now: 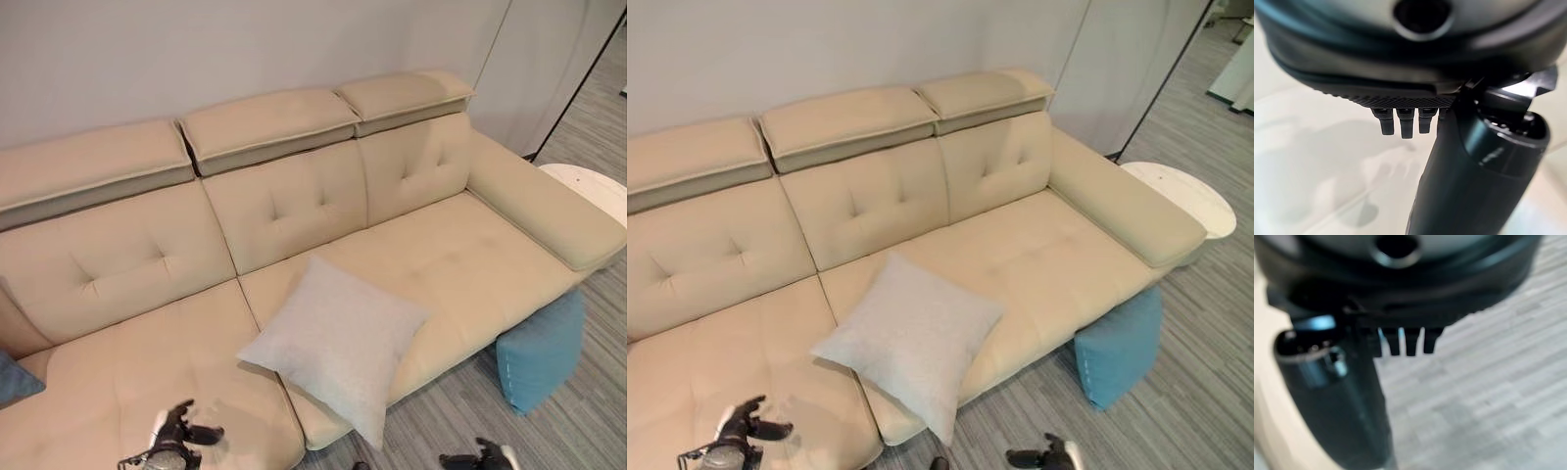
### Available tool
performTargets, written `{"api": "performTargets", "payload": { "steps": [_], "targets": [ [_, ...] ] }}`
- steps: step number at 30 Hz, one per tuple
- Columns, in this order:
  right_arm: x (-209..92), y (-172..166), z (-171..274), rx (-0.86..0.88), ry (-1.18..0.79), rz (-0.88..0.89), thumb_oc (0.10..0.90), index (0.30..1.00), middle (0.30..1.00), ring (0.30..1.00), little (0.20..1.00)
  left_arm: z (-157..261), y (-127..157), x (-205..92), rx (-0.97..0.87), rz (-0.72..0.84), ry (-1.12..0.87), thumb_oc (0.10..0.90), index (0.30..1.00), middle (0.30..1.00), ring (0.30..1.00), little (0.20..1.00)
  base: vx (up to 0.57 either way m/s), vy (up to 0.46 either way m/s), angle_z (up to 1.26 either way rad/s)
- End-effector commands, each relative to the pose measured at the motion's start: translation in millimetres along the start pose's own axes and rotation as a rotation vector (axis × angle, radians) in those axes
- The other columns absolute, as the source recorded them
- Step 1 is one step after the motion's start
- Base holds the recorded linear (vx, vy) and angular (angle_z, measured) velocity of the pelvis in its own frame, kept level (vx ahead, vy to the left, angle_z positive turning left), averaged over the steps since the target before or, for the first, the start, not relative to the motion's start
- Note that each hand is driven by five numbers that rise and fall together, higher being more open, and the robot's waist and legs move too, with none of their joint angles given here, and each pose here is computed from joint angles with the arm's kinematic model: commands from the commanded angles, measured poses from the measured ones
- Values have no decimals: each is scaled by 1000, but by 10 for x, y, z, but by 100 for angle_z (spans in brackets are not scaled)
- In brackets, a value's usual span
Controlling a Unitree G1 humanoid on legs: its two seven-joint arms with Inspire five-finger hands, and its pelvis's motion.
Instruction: Pick up all the scattered cushions and arrange them neatly on the sofa.
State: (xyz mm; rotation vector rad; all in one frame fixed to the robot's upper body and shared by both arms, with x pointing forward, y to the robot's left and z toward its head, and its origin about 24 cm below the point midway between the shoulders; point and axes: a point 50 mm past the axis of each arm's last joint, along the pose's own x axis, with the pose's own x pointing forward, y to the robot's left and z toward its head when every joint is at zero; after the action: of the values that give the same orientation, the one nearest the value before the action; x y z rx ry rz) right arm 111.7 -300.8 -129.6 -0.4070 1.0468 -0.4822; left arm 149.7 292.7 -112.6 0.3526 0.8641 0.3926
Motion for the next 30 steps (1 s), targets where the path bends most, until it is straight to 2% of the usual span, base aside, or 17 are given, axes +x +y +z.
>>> {"api": "performTargets", "payload": {
  "steps": [1, 2, 7, 9, 11, 16, 18, 21, 24, 30],
  "targets": [
    [55, -328, 493, 198, -192, -130, 800, 900, 900, 900, 900, 767, 519, 95, -145, 213, -290, 800, 900, 900, 900, 900, 62, -21, -6],
    [55, -327, 493, 198, -192, -130, 800, 900, 900, 900, 900, 767, 519, 95, -145, 213, -290, 800, 900, 900, 900, 900, 93, -29, -7],
    [14, -333, 798, 486, -285, -116, 800, 900, 900, 900, 900, 1173, 563, 37, -241, 230, -439, 800, 900, 900, 900, 900, 62, -9, -2],
    [11, -314, 832, 529, -289, -106, 800, 900, 900, 900, 900, 1250, 562, 28, -259, 228, -462, 800, 900, 900, 900, 900, 21, 1, -6],
    [-32, -171, 1058, 665, -335, -34, 800, 900, 900, 900, 900, 1594, 473, -31, -279, 194, -571, 800, 900, 900, 900, 900, 0, 0, 0],
    [-174, 111, 1463, 787, -431, 120, 800, 900, 900, 900, 900, 2124, 312, -177, -268, 140, -736, 800, 900, 900, 900, 900, -43, 21, -2],
    [-226, 181, 1578, 805, -461, 158, 800, 900, 900, 900, 900, 2250, 282, -218, -266, 132, -774, 800, 900, 900, 900, 900, -90, 27, -2],
    [-450, 469, 1957, 801, -563, 320, 800, 900, 900, 900, 900, 2681, 184, -402, -263, 108, -914, 800, 900, 900, 900, 900, -113, 34, -7],
    [-491, 526, 2013, 793, -577, 351, 800, 900, 900, 900, 900, 2749, 155, -430, -258, 101, -932, 800, 900, 900, 900, 900, -51, 12, -8],
    [-774, 879, 2349, 708, -657, 511, 800, 900, 900, 900, 900, 3106, 60, -544, -183, 96, -1008, 800, 900, 900, 900, 900, -57, 32, -7]
  ]
}}
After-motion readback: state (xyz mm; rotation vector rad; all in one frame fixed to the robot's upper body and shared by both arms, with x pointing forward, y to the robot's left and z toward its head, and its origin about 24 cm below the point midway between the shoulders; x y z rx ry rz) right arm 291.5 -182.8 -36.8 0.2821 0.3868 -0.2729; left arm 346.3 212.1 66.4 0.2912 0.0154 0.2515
